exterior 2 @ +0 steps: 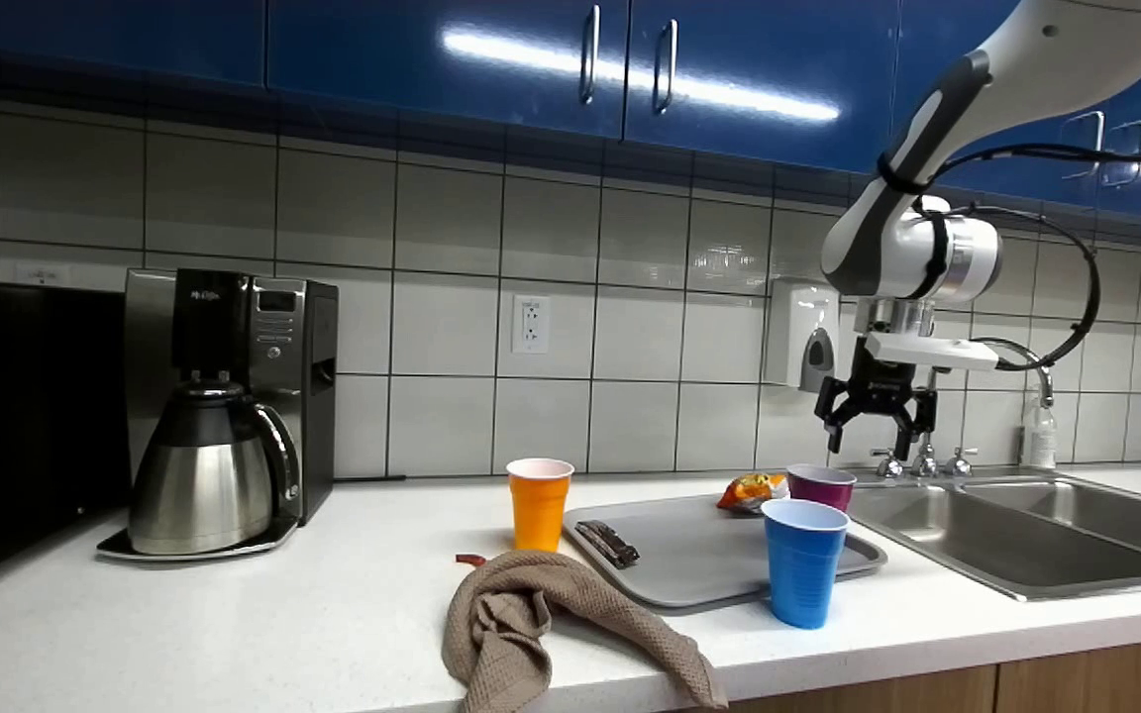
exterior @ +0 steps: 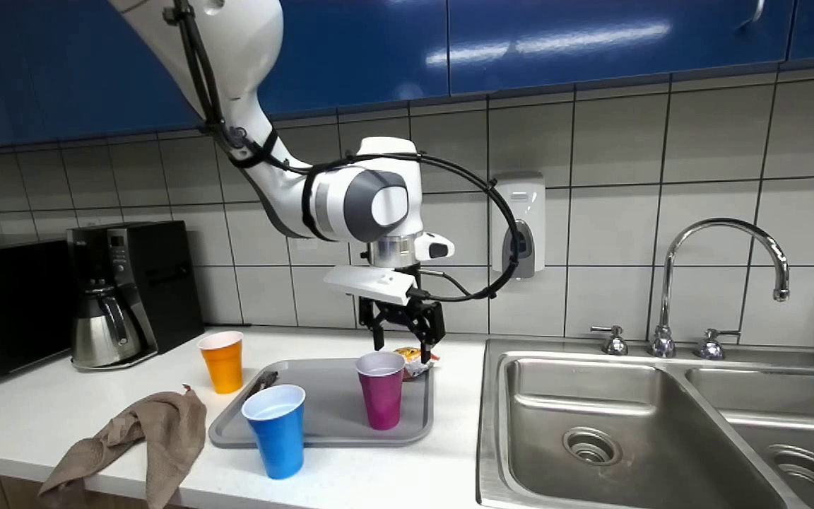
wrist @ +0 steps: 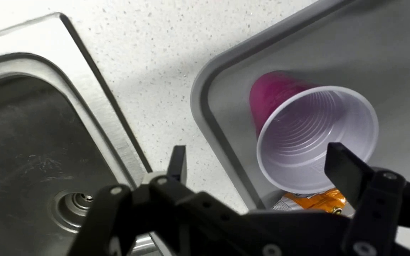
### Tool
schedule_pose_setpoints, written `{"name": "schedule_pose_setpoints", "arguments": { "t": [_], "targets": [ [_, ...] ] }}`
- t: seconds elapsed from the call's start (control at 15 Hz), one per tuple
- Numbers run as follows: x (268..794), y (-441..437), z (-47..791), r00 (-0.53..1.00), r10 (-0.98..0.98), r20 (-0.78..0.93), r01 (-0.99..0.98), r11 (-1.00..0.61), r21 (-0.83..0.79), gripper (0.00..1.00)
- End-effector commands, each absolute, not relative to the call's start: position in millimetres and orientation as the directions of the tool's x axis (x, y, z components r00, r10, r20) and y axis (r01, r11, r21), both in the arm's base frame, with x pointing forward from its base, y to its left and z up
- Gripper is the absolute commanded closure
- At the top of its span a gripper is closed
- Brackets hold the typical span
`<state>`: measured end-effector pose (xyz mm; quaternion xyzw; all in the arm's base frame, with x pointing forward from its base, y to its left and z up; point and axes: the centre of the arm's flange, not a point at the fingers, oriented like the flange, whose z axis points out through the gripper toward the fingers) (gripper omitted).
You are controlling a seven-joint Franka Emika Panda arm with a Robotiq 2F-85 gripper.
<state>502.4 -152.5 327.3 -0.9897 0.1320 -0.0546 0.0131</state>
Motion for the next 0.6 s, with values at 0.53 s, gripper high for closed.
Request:
{"name": "schedule_pose_setpoints", "arguments": {
  "t": [0.53],
  "targets": [
    [443, -130, 341, 0.986, -0.121, 0.111, -0.118, -0.992, -0.038, 0.00]
  ]
}}
